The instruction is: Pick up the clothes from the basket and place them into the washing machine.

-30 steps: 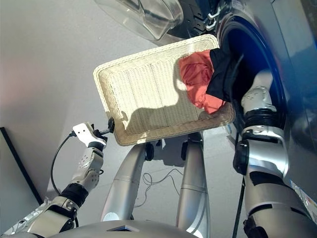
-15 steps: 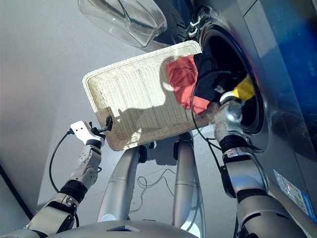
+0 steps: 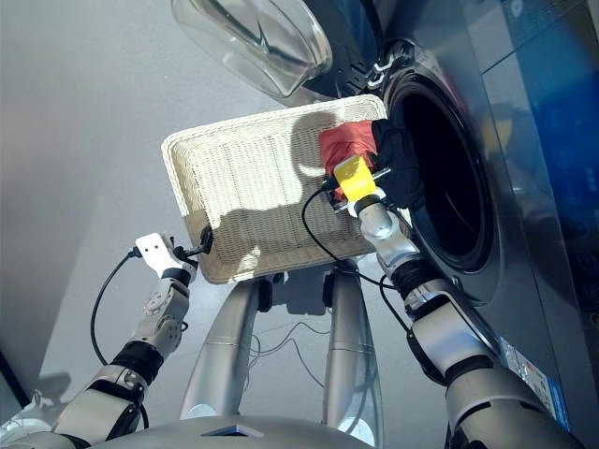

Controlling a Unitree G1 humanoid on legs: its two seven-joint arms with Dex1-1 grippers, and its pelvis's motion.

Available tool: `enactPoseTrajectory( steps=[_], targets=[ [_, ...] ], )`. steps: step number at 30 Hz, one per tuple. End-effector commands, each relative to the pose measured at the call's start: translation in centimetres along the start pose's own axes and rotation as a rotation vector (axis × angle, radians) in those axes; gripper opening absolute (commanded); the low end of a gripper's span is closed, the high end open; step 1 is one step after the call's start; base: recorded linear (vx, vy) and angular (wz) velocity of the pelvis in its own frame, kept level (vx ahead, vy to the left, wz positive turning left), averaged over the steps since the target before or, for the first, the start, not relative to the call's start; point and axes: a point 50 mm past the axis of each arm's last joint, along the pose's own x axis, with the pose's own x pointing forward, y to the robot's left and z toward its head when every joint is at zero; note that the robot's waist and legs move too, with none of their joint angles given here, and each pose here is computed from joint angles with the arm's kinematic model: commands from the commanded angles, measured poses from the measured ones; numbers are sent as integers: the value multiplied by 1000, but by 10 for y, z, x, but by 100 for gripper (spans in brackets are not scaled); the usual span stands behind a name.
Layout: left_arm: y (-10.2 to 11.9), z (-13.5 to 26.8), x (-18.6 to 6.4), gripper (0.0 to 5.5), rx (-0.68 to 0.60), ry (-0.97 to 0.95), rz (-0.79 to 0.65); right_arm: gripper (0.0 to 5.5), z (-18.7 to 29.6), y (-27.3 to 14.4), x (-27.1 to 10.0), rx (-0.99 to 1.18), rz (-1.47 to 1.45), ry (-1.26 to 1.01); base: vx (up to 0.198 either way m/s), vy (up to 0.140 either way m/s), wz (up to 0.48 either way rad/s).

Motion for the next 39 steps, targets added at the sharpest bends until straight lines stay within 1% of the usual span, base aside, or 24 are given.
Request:
enactPoseTrajectory(
  steps=[1,4,6,8,9,10,13,17,20,22,23,25,26,27,29,31,33,35,39],
  targets=[
    [2,22,10,550,47,-80,13,550,15,-31,8,2,-128,-19,0,0,0],
    [4,26,11,550,46,-94,24,550,15,-51,10,59,-214,19,0,0,0],
    [3,26,10,550,53,-92,17,550,4,-63,8,83,-260,87,20,14,180],
    [5,25,8,550,61,-83,16,550,6,-70,9,80,-286,103,0,0,0],
    [5,24,8,550,65,-79,12,362,5,-71,9,90,-294,113,0,0,0],
    [5,23,7,550,65,-76,10,0,4,-71,8,105,-299,122,0,0,0],
    [6,21,6,550,70,-65,7,0,0,-71,7,128,-293,139,0,0,0],
    [3,20,7,550,67,-58,-7,0,2,-69,8,234,-303,108,0,0,0],
    [4,17,6,550,61,-49,-3,0,9,-62,9,379,-301,37,0,0,0],
    [5,15,5,550,55,-41,2,0,12,-59,7,535,-309,-20,0,0,0],
    [5,14,5,550,48,-43,8,0,20,-57,6,671,-315,-93,0,0,0],
    [4,14,4,550,45,-50,4,0,21,-58,2,863,-333,-170,8,19,-98],
    [2,15,4,550,35,-57,-2,0,24,-61,-1,1016,-348,-239,13,43,-197],
    [3,14,2,550,32,-58,-1,0,22,-63,-4,1084,-367,-278,6,39,-176],
    [2,12,0,550,21,-55,-4,0,34,-74,-9,1336,-379,-444,0,0,0],
    [3,7,-2,550,13,-40,-5,0,39,-86,-16,1465,-413,-567,0,0,0],
    [6,3,-4,550,10,-23,3,0,45,-98,-23,1515,-452,-660,-1,24,-98],
    [7,0,-7,550,9,-16,3,0,43,-118,-30,1556,-538,-737,-2,25,-88],
    [12,-3,-12,550,26,-11,-1,0,58,-183,-55,1552,-732,-963,-2,14,-35]
  ],
)
